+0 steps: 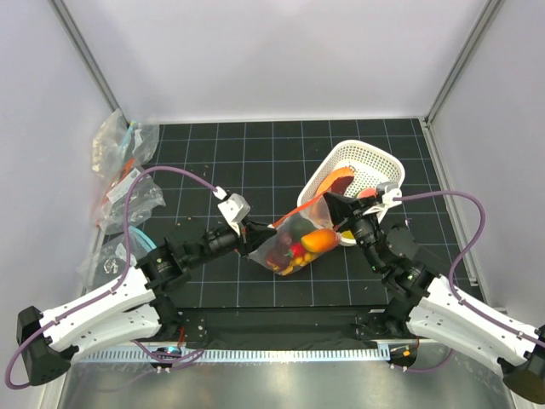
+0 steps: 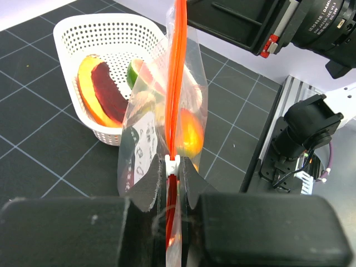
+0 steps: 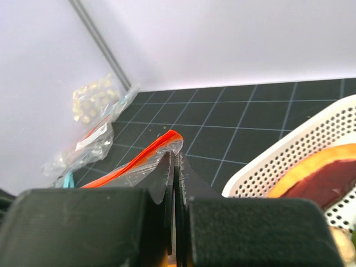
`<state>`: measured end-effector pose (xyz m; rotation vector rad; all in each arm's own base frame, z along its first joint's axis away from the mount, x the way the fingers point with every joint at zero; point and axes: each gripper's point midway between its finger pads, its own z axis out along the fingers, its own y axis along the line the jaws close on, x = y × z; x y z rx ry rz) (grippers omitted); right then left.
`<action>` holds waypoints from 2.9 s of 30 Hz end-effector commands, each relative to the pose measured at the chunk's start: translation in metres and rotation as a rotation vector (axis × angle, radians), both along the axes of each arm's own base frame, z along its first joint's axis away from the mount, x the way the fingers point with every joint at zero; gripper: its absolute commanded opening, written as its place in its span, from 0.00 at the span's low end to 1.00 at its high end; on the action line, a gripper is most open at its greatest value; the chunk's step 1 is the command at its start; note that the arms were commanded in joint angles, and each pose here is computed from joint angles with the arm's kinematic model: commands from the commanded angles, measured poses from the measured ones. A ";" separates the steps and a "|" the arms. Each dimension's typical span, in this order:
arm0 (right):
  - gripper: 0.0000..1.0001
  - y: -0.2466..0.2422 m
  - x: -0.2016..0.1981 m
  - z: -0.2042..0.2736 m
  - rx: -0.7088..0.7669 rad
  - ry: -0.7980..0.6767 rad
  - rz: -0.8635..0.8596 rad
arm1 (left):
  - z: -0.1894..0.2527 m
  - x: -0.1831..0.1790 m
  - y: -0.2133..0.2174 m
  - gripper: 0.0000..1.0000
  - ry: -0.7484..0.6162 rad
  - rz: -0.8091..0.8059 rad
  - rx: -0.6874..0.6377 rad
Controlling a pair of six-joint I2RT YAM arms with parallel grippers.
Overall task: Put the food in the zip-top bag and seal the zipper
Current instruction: Zip the zipper food storage bag at the center of the board, then place the zipper food storage bag at the center of the board.
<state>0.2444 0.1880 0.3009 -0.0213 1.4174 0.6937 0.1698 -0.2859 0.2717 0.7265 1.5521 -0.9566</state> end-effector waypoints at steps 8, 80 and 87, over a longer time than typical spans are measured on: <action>0.01 -0.093 0.017 0.013 0.184 0.006 -0.468 | 0.011 0.000 0.005 0.01 -0.006 0.018 -0.006; 0.01 0.018 -0.012 0.015 0.105 -0.056 0.065 | 0.026 0.049 0.145 0.00 -0.055 0.723 -0.242; 0.01 0.020 -0.007 0.006 0.091 -0.012 0.017 | 0.009 0.068 0.134 0.00 -0.048 0.773 -0.145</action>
